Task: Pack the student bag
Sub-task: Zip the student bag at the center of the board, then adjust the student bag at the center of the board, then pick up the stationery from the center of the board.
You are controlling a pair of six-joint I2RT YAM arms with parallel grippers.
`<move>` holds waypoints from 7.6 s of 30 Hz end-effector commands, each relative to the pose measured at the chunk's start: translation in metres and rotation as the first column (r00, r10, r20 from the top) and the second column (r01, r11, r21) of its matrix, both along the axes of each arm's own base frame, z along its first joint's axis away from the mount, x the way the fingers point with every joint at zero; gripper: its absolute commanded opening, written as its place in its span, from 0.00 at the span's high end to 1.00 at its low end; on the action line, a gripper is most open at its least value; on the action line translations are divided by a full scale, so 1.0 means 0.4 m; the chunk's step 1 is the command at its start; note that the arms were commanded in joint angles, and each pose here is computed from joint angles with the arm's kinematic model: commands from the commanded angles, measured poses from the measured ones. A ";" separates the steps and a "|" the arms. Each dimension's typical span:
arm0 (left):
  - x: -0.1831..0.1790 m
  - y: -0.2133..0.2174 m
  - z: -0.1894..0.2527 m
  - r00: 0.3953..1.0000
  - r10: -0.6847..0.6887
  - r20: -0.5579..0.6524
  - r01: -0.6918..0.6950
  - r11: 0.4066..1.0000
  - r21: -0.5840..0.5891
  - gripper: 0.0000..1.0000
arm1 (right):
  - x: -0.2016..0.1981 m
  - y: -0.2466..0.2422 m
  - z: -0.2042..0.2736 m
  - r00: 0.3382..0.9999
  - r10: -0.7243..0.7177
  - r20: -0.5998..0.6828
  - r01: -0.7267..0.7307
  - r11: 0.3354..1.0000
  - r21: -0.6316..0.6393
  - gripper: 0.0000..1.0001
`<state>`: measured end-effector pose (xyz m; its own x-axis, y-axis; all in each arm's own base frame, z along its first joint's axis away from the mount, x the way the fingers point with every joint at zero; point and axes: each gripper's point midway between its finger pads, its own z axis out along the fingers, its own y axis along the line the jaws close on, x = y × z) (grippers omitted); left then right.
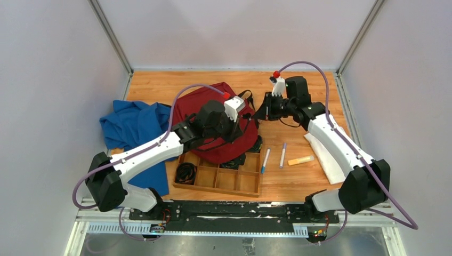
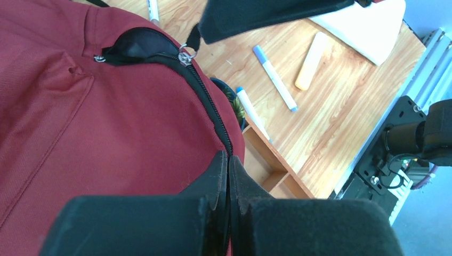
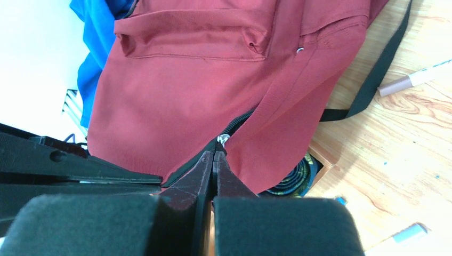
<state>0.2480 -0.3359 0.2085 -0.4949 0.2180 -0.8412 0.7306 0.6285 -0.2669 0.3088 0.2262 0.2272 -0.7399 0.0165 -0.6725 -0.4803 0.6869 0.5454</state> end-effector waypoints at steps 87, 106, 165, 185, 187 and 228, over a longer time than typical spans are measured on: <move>-0.157 0.110 -0.046 0.995 -0.063 -0.082 0.062 0.998 -0.013 0.87 | 0.490 0.037 -0.085 0.994 -0.108 0.019 0.110 0.980 -0.168 0.85; 0.064 0.368 0.104 0.864 0.501 0.047 -0.503 0.858 0.106 0.18 | 0.208 0.022 0.015 0.996 -0.061 0.061 0.069 0.987 -0.147 0.41; 0.223 0.376 0.005 0.852 0.506 -0.138 -0.492 0.862 0.125 0.19 | -0.226 0.113 -0.074 0.944 -0.104 -0.313 0.136 0.987 0.083 0.10; 0.205 0.374 0.000 0.856 0.494 -0.151 -0.482 0.869 0.106 0.20 | -0.027 0.053 0.015 0.981 -0.184 -0.063 0.186 0.982 0.022 1.00; 0.207 0.373 0.005 0.857 0.494 -0.146 -0.484 0.870 0.099 0.20 | 0.006 0.034 0.024 0.981 -0.190 -0.036 0.191 0.982 0.010 1.00; 0.021 0.349 0.093 0.948 0.261 -0.180 -0.261 0.965 0.022 0.18 | 0.381 -0.244 -0.458 0.677 -0.707 -0.202 0.460 0.622 -0.634 0.47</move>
<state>0.2661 -0.1929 0.2540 -0.6528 0.0302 -0.7569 0.4591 0.8106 -0.3635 0.4673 0.1311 0.0538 -0.8744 0.2912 -0.3882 0.2670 0.9567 0.1162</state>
